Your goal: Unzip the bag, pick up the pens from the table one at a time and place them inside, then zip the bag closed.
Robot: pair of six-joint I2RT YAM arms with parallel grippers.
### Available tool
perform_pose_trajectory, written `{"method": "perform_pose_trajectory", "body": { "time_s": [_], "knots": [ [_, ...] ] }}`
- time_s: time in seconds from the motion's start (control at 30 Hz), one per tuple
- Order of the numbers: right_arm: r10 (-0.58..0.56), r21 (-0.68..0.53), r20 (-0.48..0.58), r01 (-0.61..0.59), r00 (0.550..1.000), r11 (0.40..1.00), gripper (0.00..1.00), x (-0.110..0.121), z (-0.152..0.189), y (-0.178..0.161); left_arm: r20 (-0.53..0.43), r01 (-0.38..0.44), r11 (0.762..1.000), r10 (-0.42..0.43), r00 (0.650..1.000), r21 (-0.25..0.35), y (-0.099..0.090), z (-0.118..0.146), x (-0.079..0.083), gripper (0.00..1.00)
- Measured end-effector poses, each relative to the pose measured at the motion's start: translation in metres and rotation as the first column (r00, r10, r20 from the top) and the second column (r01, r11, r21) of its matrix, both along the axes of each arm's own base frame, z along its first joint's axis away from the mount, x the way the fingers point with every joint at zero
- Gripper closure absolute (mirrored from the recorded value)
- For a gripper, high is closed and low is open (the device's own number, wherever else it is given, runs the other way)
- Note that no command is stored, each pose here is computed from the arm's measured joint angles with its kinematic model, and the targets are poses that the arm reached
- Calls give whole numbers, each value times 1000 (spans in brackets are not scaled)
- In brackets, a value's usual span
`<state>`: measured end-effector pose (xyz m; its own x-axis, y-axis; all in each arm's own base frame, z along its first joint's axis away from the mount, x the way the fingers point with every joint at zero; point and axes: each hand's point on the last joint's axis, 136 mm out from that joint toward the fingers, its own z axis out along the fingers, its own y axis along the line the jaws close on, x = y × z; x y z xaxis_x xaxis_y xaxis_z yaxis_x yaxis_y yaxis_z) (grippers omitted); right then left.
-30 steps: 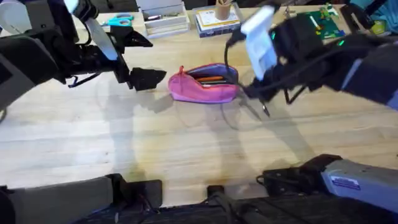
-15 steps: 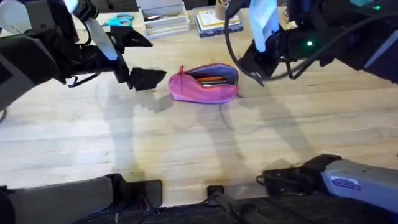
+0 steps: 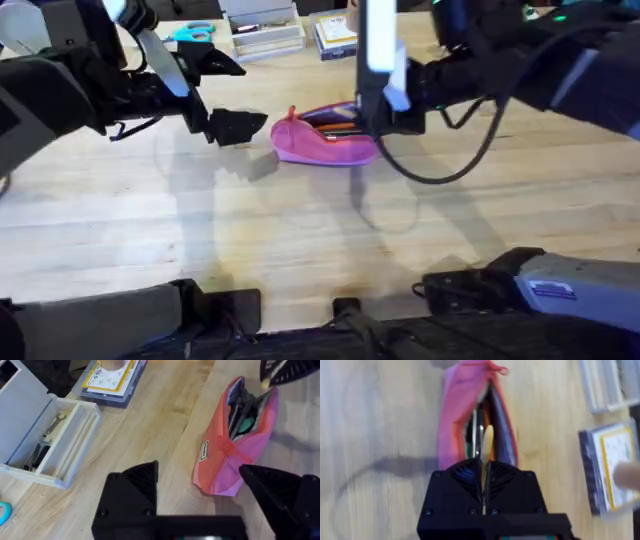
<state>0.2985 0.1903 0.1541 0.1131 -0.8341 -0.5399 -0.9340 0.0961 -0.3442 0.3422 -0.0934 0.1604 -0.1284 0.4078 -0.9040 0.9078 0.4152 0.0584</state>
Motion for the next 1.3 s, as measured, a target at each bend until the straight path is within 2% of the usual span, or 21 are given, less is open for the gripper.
{"method": "perform_pose_trajectory", "body": {
  "time_s": [0.17, 0.27, 0.5, 0.7, 0.87, 0.9, 1.03, 1.07, 1.3],
  "knots": [
    [126, -53, -7, -127, 992, 991, 970, -5, -22, 13, 0, 0, 1000, 0, 1000, 0, 0, 0, 0, 7],
    [175, -74, 5, -174, 985, 982, 970, 0, -34, 17, 0, 0, 1000, 0, 1000, 0, 0, 0, 0, 7],
    [211, -81, 58, -206, 976, 975, 970, 17, -45, 26, 0, 0, 1000, 0, 1000, 0, 0, 0, 0, 7],
    [254, -91, 27, -250, 967, 964, 970, 9, -58, 38, 0, 0, 1000, 0, 1000, 0, 0, 0, 0, 8],
    [282, -88, 49, -277, 958, 957, 970, 7, -57, 49, 0, 0, 1000, 0, 1000, 0, 0, 0, 0, 8],
    [282, -83, 70, -276, 957, 957, 679, 11, -54, 51, 0, 0, 1000, 0, 1000, 0, 0, 0, 0, 8],
    [280, -80, 81, -274, 957, 958, 108, 13, -51, 52, 0, 0, 1000, 0, 1000, 0, 0, 0, 0, 8],
    [279, -78, 85, -272, 957, 959, 32, 14, -50, 53, 0, 0, 1000, 0, 1000, 0, 0, 0, 0, 6],
    [260, -69, 79, -255, 963, 965, 4, 15, -48, 53, 0, 0, 1000, 0, 1000, 0, 0, 0, 0, 7]
  ]
}}
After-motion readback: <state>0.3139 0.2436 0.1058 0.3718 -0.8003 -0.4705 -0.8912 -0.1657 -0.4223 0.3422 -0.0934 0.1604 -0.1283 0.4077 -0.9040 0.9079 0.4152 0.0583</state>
